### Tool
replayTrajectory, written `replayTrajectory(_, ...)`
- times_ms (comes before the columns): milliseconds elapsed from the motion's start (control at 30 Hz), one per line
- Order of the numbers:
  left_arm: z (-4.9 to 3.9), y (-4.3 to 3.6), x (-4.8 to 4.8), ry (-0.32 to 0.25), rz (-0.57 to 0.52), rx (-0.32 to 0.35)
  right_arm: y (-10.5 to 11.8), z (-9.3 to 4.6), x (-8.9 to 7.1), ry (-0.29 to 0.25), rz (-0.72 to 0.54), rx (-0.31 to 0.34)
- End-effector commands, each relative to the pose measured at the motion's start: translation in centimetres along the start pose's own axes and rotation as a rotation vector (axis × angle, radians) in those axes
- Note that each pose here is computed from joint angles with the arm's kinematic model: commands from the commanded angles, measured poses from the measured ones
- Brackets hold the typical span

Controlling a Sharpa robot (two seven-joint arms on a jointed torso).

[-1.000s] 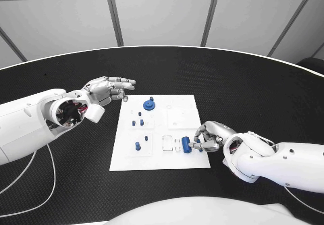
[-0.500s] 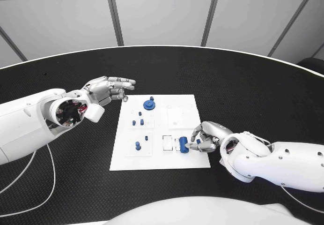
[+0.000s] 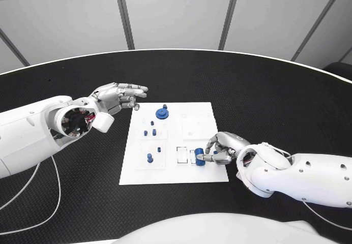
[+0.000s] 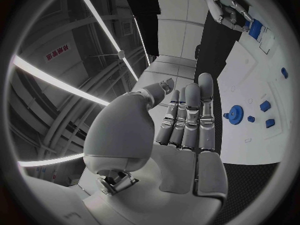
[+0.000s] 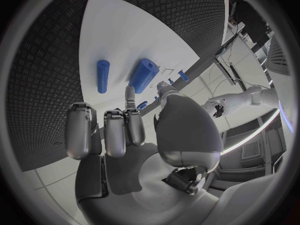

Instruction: Assemble the parts on the task board

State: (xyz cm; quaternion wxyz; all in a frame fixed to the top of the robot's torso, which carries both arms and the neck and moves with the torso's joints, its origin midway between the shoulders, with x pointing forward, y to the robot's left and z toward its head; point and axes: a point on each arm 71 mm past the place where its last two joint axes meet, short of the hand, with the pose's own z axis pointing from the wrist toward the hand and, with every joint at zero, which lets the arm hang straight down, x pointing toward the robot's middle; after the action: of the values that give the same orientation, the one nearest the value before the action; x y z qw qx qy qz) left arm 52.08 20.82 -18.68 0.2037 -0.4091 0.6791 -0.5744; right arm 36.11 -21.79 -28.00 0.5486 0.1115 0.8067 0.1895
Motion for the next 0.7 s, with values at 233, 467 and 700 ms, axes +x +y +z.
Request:
replayTrajectory(233,0.06,0.00,0.05,0.002,0.000,-0.001,0.1,0.6,0.6,0.047,-0.033,0.020)
replayTrajectory(467,0.08,0.01,0.09,0.003,0.000,-0.002,0.3,1.0,0.8,0.052,-0.038,0.023)
replayTrajectory(700,0.10,0.01,0.11,0.004,0.000,-0.002,0.3,1.3,0.9,0.047,-0.040,0.028)
